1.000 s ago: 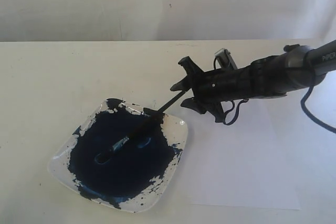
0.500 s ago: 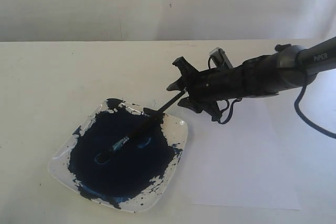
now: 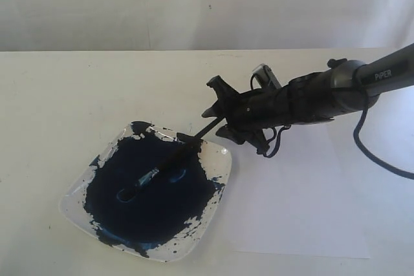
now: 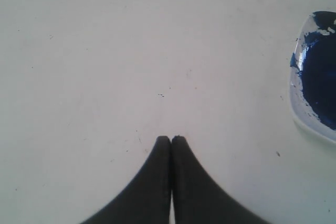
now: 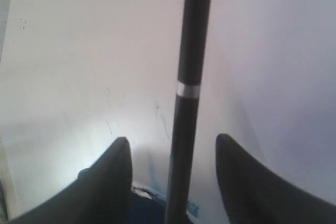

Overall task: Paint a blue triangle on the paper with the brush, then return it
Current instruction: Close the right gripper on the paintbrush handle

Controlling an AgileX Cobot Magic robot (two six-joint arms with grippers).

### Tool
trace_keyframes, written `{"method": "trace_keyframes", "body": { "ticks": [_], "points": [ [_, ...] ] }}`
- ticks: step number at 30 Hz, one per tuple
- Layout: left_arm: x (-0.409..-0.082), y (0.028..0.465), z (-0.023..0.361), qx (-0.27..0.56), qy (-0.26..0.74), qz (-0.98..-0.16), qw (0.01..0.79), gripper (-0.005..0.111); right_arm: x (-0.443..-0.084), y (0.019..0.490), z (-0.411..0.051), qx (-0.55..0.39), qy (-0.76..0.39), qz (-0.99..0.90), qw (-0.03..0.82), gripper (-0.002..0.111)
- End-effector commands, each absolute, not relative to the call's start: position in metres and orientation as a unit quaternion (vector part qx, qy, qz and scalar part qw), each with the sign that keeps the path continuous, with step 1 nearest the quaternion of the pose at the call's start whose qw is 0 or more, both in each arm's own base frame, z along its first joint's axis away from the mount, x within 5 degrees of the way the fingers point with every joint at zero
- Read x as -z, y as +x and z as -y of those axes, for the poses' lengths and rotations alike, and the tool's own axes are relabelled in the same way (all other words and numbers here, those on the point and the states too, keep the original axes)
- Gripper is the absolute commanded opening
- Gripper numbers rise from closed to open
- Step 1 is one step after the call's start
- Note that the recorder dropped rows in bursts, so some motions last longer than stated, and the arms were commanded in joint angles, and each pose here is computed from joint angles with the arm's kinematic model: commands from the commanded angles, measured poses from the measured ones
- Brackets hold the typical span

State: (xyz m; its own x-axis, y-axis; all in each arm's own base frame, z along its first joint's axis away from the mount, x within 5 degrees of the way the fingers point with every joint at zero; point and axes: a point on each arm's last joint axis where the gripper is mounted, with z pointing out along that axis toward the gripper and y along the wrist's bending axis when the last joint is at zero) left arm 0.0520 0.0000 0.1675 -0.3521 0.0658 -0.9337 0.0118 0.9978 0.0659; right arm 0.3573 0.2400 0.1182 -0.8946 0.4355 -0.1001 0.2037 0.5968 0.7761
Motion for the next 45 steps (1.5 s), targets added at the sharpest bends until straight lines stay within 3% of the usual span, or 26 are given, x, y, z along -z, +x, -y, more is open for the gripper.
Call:
{"method": "trace_keyframes", "body": {
  "ticks": [1,8,11,25,32,45],
  "points": [
    [-0.167,0.052,0.0,-0.023,0.02,-0.82,0.571,0.0,-0.121,0.36,-0.241,-0.409,0.181,-0.882,0.15,0.047],
    [-0.167,0.052,0.0,-0.023,0.02,-0.82,0.571,0.0,-0.111,0.358,-0.244,-0.405,0.188,-0.884,0.135,0.047],
    [-0.167,0.052,0.0,-0.023,0.02,-0.82,0.571,0.0,-0.106,0.356,-0.247,-0.4,0.187,-0.888,0.132,0.042],
    [-0.167,0.052,0.0,-0.023,0.02,-0.82,0.571,0.0,-0.114,0.362,-0.251,-0.411,0.183,-0.882,0.141,0.041],
    [-0.167,0.052,0.0,-0.023,0.02,-0.82,0.571,0.0,-0.114,0.362,-0.251,-0.412,0.182,-0.882,0.14,0.032],
    [-0.167,0.052,0.0,-0.023,0.02,-0.82,0.571,0.0,-0.114,0.362,-0.251,-0.412,0.194,-0.88,0.137,0.031]
  ]
}}
